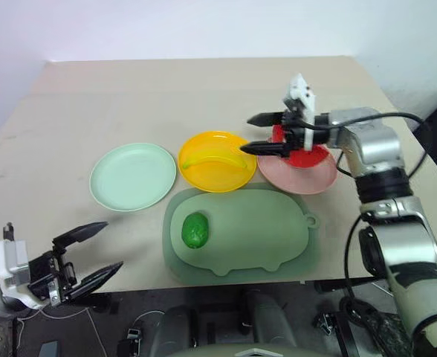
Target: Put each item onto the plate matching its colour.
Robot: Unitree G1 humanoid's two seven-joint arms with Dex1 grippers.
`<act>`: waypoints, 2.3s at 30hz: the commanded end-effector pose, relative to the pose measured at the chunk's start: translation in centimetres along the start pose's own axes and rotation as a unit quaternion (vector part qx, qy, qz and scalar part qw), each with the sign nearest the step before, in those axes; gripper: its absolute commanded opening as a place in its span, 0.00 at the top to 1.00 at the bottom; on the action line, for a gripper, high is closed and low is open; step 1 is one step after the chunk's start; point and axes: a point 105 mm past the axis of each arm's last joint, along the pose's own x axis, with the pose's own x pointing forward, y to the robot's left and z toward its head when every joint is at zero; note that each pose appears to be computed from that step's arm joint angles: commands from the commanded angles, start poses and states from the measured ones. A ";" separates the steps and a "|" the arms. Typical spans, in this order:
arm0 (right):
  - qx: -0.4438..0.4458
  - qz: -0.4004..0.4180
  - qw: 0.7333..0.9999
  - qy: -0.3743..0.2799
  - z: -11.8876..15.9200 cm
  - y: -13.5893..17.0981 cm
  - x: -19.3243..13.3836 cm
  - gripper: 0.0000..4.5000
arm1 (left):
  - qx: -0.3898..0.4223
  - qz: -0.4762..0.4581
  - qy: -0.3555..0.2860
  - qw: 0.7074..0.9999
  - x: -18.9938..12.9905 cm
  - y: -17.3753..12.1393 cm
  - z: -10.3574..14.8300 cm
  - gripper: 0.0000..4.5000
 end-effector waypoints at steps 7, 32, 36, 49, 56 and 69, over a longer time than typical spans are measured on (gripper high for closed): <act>0.001 -0.025 0.999 -0.022 -1.3 3.1 -8.6 0.01 | -0.037 0.047 -0.028 0.998 5.3 0.6 1.7 0.00; -0.028 -0.050 0.998 0.014 -8.6 7.8 -15.6 0.01 | -0.091 0.133 0.146 0.976 12.2 -2.9 -1.9 0.00; -0.026 -0.051 0.998 0.009 -8.8 8.0 -15.1 0.01 | -0.095 0.130 0.149 0.976 13.4 -3.0 -2.2 0.00; -0.019 -0.065 0.998 -0.008 -8.4 8.2 -13.9 0.01 | -0.117 0.161 0.225 0.954 15.1 -3.4 -4.8 0.00; -0.014 -0.069 0.997 -0.011 -8.5 8.1 -13.5 0.01 | -0.140 0.138 0.244 0.950 15.4 -3.7 -5.8 0.00; -0.015 -0.073 0.997 -0.013 -8.5 8.0 -13.1 0.00 | -0.151 0.112 0.215 0.958 16.3 -3.6 -5.4 0.35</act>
